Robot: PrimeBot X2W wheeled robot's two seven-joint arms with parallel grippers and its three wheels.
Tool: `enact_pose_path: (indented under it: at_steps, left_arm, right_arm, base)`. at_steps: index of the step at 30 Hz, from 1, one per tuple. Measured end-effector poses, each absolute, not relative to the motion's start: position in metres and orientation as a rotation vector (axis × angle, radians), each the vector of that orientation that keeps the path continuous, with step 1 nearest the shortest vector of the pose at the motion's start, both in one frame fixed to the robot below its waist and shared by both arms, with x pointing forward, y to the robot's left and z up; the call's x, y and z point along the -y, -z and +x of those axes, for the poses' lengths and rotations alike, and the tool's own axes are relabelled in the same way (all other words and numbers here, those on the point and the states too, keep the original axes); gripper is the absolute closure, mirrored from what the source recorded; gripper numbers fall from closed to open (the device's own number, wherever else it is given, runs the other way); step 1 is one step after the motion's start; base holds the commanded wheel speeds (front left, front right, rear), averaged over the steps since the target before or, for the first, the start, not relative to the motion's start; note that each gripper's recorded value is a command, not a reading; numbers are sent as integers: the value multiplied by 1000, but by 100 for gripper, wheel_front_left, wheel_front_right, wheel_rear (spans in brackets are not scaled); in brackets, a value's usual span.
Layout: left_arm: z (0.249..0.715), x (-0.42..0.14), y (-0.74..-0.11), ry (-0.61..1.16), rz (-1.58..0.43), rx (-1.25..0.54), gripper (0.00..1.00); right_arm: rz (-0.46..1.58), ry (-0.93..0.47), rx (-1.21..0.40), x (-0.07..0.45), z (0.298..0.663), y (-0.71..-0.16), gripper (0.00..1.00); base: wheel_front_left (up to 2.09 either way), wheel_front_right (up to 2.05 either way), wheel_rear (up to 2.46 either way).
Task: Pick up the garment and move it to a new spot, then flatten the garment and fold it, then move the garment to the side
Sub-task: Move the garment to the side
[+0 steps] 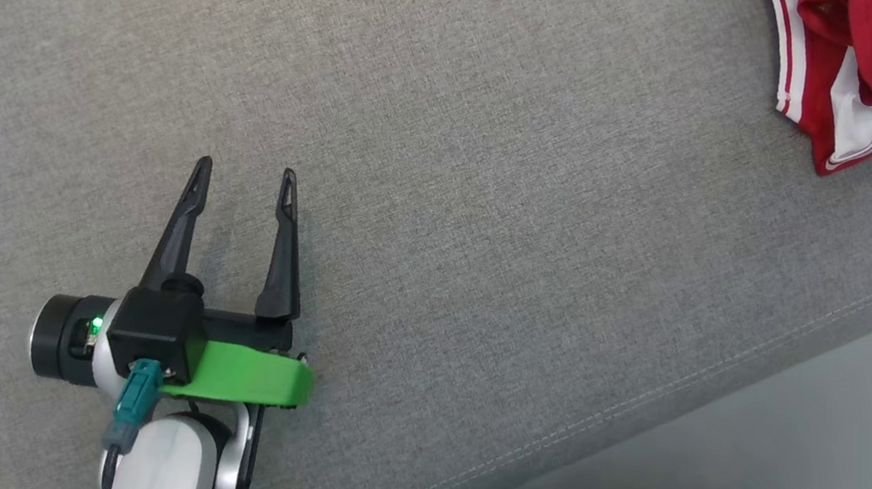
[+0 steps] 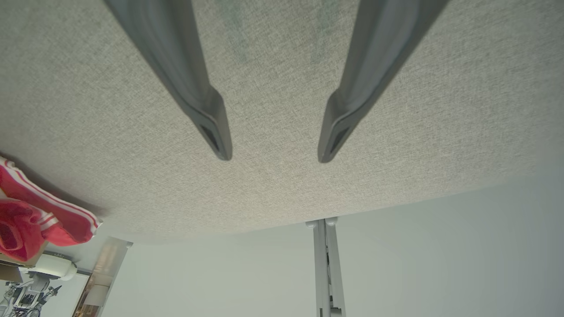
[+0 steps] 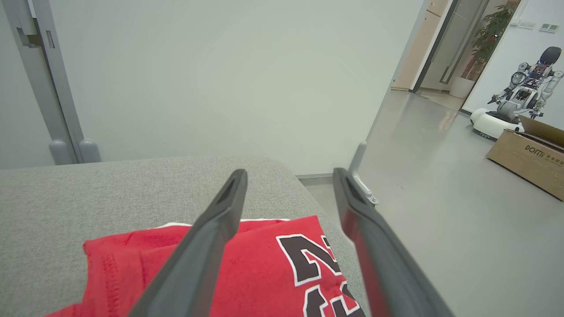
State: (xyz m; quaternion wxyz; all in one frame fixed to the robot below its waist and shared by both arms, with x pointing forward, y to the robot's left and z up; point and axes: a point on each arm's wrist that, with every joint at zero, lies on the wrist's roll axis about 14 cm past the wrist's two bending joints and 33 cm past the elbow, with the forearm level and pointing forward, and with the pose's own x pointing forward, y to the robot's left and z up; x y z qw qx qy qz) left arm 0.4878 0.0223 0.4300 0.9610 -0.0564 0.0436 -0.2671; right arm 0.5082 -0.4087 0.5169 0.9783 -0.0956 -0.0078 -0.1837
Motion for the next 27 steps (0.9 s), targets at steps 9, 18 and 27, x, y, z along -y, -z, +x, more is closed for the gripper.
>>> enact_pose_path:
  at_steps: [9, 18, 27]
  left_arm:
    - [495, -74, -461, 365, -93, -1, 0]
    - [477, -138, -485, 156, -77, 50, 0]
    - [430, -168, -492, 68, -58, 33, 0]
  right_arm:
    - [-98, 191, 164, 318, 501, -539, 0]
    - [9, 3, 198, 223, 477, -535, 0]
    - [51, -85, 134, 178, 439, -523, 0]
  base:
    - [0, 0, 0]
    - [0, 0, 0]
    - [0, 0, 0]
